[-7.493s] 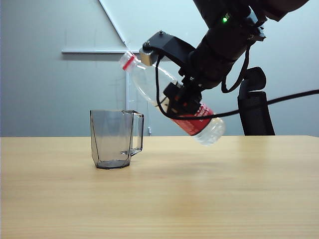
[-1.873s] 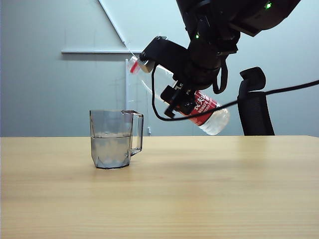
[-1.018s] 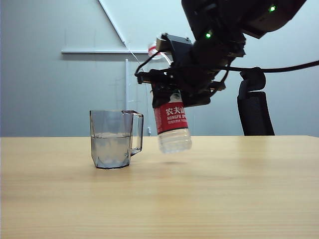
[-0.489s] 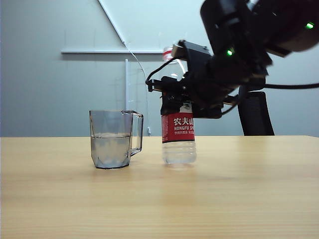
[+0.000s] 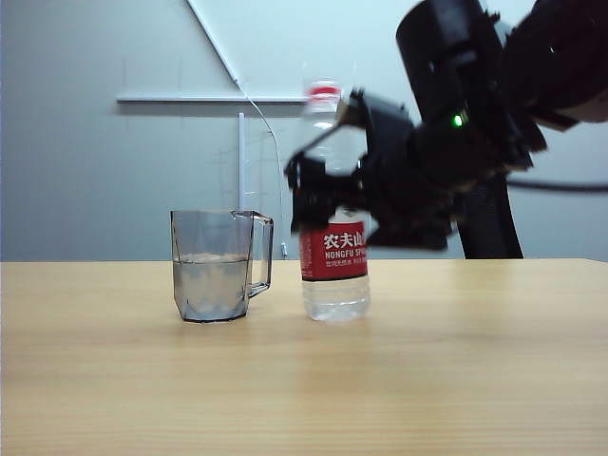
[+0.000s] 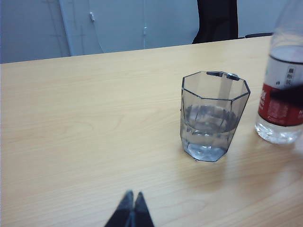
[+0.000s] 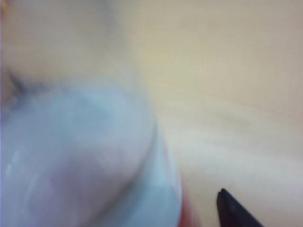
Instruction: Pick up the mineral water bottle on the table and pour water into the mug until it's half full.
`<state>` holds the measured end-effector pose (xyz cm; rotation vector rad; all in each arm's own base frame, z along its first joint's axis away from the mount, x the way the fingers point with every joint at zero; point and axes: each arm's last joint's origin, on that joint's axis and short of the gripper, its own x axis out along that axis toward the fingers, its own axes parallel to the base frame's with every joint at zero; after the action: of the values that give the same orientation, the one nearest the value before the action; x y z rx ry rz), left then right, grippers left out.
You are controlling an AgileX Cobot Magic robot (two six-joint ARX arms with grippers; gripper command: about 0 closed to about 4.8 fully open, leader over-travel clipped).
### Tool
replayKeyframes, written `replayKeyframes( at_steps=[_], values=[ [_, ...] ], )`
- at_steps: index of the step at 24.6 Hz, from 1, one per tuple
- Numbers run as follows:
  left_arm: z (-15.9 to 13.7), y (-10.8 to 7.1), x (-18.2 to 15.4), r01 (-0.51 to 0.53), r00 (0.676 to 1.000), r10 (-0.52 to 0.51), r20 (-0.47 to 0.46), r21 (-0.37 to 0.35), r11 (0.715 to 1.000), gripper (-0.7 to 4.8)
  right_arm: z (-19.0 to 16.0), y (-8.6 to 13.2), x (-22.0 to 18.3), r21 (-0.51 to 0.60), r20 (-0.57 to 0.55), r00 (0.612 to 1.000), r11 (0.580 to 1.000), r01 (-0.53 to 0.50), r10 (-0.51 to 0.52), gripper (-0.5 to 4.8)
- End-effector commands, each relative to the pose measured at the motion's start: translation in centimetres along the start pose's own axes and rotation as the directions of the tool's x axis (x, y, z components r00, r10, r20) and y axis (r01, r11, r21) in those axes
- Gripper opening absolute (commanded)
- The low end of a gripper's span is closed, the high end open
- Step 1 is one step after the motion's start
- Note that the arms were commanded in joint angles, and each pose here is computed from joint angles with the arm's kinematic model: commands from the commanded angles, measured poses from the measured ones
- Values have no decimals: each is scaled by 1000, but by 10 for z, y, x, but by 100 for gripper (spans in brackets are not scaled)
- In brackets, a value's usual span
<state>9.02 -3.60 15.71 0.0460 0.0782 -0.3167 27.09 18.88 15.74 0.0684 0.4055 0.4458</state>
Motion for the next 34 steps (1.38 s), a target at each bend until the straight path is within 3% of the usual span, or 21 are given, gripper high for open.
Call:
replayKeyframes(
  at_steps=[1, 19, 34],
  values=[
    [2, 0, 0, 0, 1000, 0, 14, -4, 1000, -2, 3, 1, -1, 1, 11, 1000, 1000, -7, 7, 479],
    [2, 0, 0, 0, 1000, 0, 14, -4, 1000, -2, 18, 1, -20, -6, -8, 999, 999, 38, -38, 479],
    [2, 0, 0, 0, 1000, 0, 14, -4, 1000, -2, 20, 11, -28, -23, -24, 1000, 1000, 7, -8, 479]
  ],
)
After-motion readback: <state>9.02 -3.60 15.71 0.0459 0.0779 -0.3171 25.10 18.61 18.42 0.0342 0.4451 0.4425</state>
